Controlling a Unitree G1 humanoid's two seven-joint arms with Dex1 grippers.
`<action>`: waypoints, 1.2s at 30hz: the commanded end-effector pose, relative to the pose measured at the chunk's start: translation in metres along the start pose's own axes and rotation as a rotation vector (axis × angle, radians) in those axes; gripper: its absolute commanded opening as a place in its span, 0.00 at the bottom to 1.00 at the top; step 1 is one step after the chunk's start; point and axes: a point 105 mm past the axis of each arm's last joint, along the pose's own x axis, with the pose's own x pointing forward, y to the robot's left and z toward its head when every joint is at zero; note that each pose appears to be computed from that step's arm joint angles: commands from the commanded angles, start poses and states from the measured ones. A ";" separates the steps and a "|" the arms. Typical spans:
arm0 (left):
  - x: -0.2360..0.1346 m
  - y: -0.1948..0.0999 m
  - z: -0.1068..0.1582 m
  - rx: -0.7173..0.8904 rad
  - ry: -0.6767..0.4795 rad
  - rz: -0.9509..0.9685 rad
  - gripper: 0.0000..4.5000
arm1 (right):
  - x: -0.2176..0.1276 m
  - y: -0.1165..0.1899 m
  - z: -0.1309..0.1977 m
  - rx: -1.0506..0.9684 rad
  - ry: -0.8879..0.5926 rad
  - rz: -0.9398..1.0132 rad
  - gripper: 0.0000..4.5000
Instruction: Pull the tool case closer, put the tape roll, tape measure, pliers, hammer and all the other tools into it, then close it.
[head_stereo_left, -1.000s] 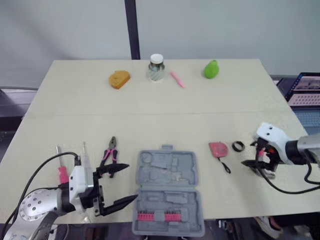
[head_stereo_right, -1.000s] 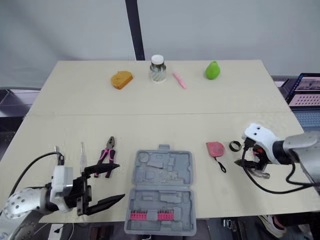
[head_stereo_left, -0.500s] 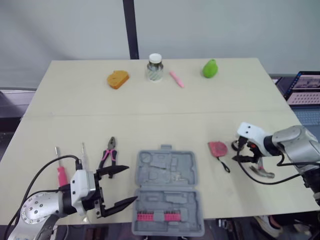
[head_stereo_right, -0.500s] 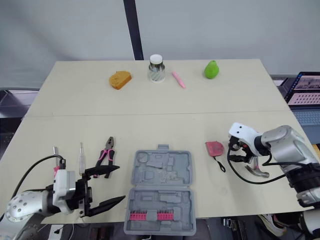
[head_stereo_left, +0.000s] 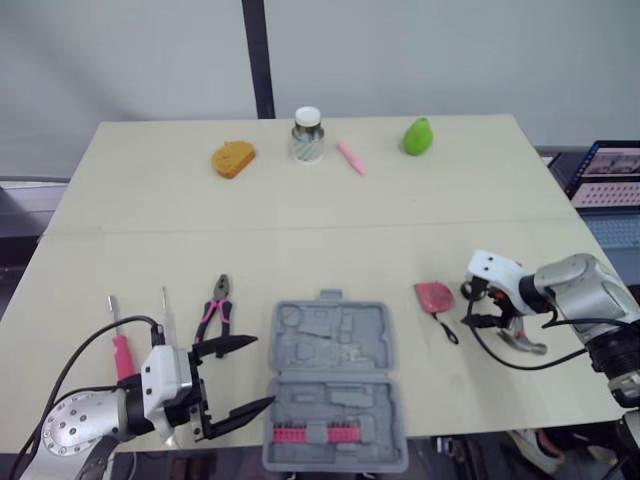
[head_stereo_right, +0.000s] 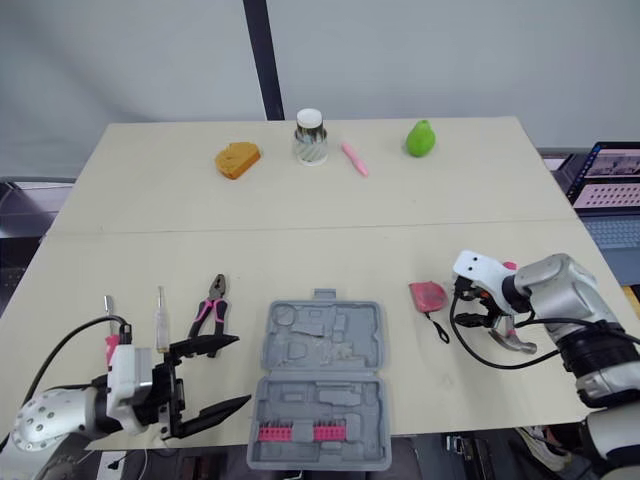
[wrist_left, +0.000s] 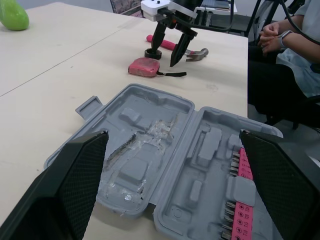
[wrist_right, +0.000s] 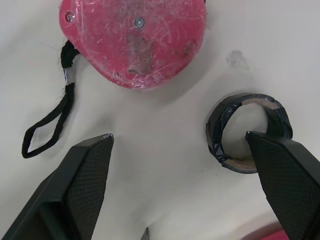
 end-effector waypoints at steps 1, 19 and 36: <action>0.001 -0.003 0.006 0.024 -0.018 -0.004 1.00 | -0.004 -0.007 0.005 -0.013 -0.013 -0.022 0.99; 0.000 -0.004 0.005 0.003 -0.029 0.011 1.00 | 0.001 -0.011 0.007 -0.016 -0.002 -0.025 0.01; 0.007 0.005 0.007 0.023 -0.057 0.023 1.00 | -0.026 -0.018 0.025 -0.056 -0.051 -0.074 0.01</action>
